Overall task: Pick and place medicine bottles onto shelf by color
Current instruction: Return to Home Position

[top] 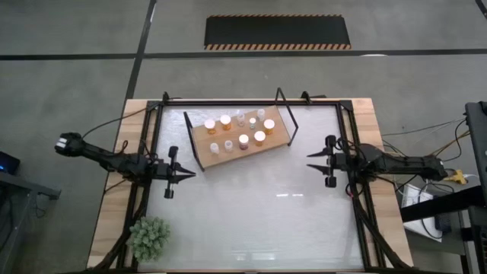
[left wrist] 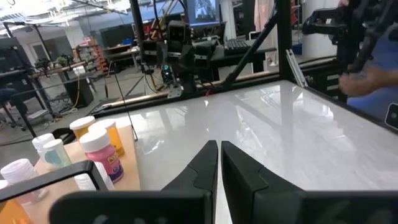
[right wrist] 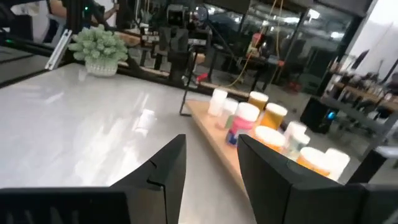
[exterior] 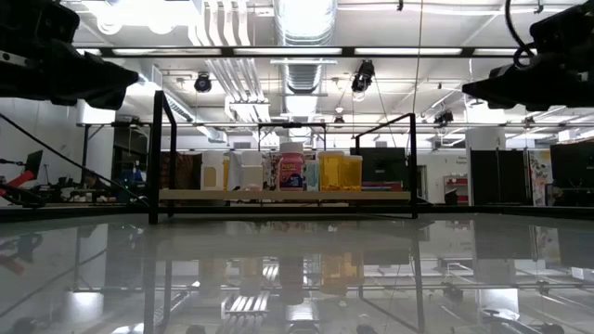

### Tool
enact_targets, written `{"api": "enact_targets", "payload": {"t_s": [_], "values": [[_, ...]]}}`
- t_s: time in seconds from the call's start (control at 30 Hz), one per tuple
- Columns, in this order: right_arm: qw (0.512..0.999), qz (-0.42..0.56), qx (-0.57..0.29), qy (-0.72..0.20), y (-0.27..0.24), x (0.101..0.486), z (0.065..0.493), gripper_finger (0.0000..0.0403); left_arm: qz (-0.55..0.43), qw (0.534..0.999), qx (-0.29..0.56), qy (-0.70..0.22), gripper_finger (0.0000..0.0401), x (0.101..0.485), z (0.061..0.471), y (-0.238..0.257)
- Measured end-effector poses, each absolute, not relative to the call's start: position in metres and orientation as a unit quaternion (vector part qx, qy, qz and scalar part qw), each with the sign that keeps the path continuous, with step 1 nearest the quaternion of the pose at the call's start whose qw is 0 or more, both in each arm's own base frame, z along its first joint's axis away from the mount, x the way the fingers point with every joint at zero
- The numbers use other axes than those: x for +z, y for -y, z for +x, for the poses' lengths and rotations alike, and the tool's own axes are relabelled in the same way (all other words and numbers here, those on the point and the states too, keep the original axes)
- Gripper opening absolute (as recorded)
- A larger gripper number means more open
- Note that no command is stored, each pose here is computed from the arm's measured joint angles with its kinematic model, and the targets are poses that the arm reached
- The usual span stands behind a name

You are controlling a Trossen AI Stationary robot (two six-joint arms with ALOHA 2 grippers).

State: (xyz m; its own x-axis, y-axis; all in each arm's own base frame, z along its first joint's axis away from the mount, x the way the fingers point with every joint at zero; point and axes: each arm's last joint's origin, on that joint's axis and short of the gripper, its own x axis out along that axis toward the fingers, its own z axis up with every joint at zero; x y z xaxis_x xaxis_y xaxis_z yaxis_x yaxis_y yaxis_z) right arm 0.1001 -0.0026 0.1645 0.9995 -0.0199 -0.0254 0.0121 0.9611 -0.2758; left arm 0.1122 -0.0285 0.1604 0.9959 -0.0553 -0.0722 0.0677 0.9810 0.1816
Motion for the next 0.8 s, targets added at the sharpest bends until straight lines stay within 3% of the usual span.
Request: {"api": "enact_targets", "payload": {"t_s": [0.47, 0.8], "values": [[0.96, -0.279, -0.001, 0.012, -0.0003, 0.1684, 0.0971, 0.0128, 0.1, 0.993, -0.033, -0.06, 0.0004, 0.155, 0.1151, 0.0294], [0.977, -0.206, 0.052, 0.03, -0.0056, 0.1696, 0.0968, 0.0136, 0.105, 0.991, -0.035, -0.078, 0.0004, 0.1512, 0.1169, 0.03]]}}
